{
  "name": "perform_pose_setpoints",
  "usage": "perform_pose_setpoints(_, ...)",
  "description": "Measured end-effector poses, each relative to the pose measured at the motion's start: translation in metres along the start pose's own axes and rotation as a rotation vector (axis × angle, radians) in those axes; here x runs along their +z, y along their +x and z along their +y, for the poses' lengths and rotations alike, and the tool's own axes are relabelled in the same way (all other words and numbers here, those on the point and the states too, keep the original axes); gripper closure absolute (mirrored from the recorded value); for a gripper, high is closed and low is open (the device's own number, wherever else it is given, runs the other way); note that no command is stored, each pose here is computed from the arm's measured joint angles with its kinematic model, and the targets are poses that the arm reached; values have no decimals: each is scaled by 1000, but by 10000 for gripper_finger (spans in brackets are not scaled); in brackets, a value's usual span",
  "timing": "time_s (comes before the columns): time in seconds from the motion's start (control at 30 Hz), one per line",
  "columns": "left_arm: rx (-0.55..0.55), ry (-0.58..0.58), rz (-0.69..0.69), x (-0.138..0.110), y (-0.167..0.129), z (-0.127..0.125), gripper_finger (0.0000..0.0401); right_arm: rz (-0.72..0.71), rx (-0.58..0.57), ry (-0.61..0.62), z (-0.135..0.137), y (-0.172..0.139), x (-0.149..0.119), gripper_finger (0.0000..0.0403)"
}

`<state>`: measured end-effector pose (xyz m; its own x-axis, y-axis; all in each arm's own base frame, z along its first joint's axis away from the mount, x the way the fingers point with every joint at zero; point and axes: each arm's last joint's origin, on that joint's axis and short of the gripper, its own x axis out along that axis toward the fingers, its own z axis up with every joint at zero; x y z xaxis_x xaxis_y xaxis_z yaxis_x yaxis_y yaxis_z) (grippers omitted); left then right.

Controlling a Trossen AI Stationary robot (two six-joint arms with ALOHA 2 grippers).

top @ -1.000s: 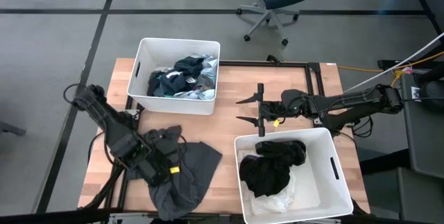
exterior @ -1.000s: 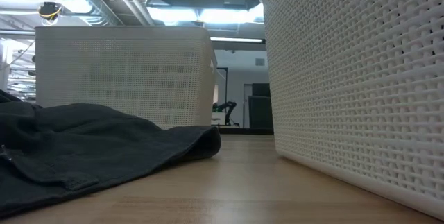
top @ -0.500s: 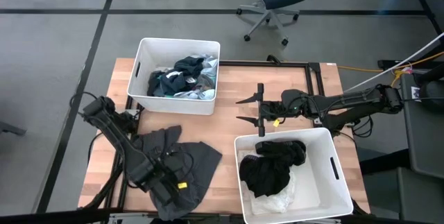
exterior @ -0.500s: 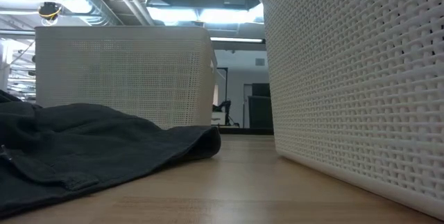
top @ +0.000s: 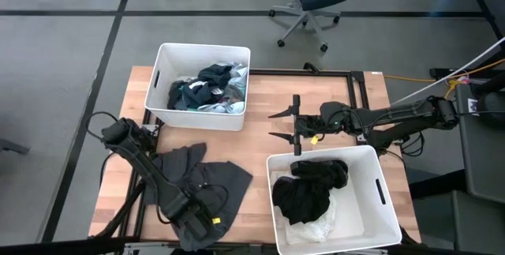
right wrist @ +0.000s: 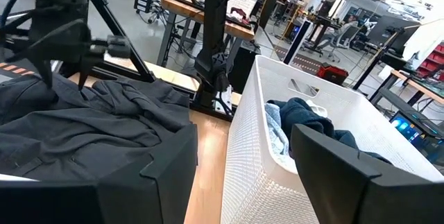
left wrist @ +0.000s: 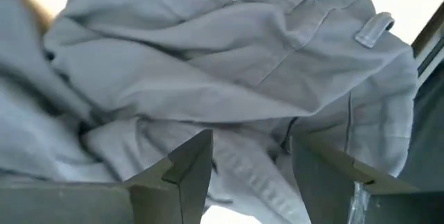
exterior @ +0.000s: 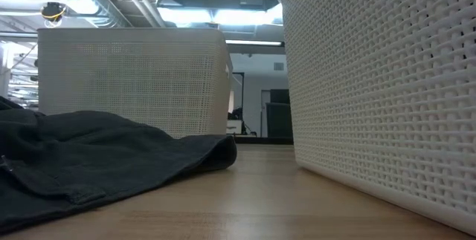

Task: Sort clothes
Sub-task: Put the black pants into the top white laundry bin

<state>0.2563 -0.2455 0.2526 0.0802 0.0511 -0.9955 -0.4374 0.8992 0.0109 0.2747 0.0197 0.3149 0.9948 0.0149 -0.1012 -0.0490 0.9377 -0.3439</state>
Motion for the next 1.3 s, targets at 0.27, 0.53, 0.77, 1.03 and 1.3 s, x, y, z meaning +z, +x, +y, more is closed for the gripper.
perform_pose_setpoints(0.27,-7,-3,124,-9,37,5,221,0,0,-1,0,0,0,170)
perform_pose_setpoints(0.53,89,-11,189,-16,48,18,221,0,0,-2,0,0,0,170)
perform_pose_setpoints(0.77,286,-56,250,-24,57,40,221,-2,-1,-3,0,0,0,170)
perform_pose_setpoints(1.03,389,-37,221,-29,73,54,221,-16,-6,-14,2,10,-4,170)
perform_pose_setpoints(1.3,389,-10,205,-35,105,71,221,-33,-11,-58,5,21,-9,170)
